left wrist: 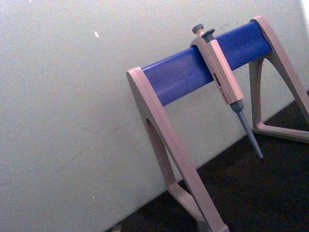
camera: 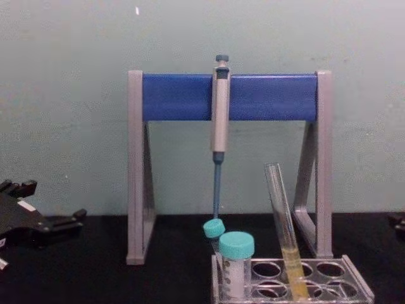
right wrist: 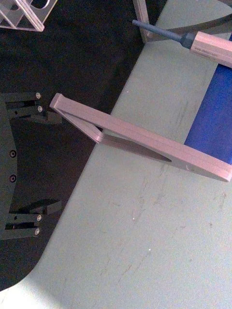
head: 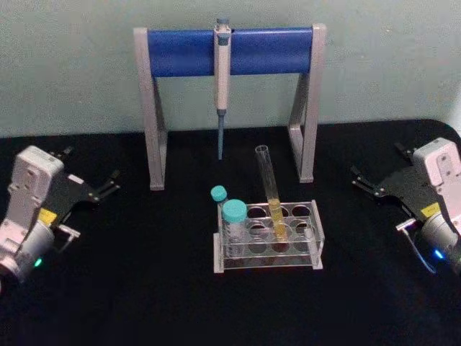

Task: Pick up the test tube from the test tube rack, shake it, then place it back into the test tube rack.

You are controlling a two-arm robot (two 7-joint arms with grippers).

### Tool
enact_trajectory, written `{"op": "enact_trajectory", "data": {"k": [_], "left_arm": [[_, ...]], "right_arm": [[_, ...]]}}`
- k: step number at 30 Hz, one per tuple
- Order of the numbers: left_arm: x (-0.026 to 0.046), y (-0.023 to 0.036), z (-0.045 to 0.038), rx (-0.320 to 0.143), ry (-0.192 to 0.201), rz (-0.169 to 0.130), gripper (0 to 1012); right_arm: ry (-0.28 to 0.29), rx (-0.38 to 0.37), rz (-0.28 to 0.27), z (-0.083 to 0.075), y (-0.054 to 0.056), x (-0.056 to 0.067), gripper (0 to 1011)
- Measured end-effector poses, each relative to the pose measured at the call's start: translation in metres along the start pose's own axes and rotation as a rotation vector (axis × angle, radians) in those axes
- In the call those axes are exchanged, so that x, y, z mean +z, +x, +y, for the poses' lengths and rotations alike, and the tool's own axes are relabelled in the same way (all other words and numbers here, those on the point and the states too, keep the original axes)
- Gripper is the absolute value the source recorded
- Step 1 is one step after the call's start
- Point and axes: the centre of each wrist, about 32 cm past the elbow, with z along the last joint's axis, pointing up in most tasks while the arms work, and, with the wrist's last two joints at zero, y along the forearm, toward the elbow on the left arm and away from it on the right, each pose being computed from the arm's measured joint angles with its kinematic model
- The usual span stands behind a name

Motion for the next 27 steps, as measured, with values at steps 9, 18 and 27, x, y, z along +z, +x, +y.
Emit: {"op": "enact_trajectory", "data": {"k": [9,18,27], "left_arm": [[0.0,0.0,0.0,0.0,0.0,0.0,1001],[0.0,-0.0001,0.0,0.0,0.0,0.0,1001],[0.0,0.0,0.0,0.0,0.0,0.0,1001]], "right_arm": [[0.0,0.0,0.0,0.0,0.0,0.0,1000],[0.043,-0.012,0.03,0.0,0.002,0.001,1000],[0.169,0.104,0.14,-0.004,0.012,0.006,1000]]}}
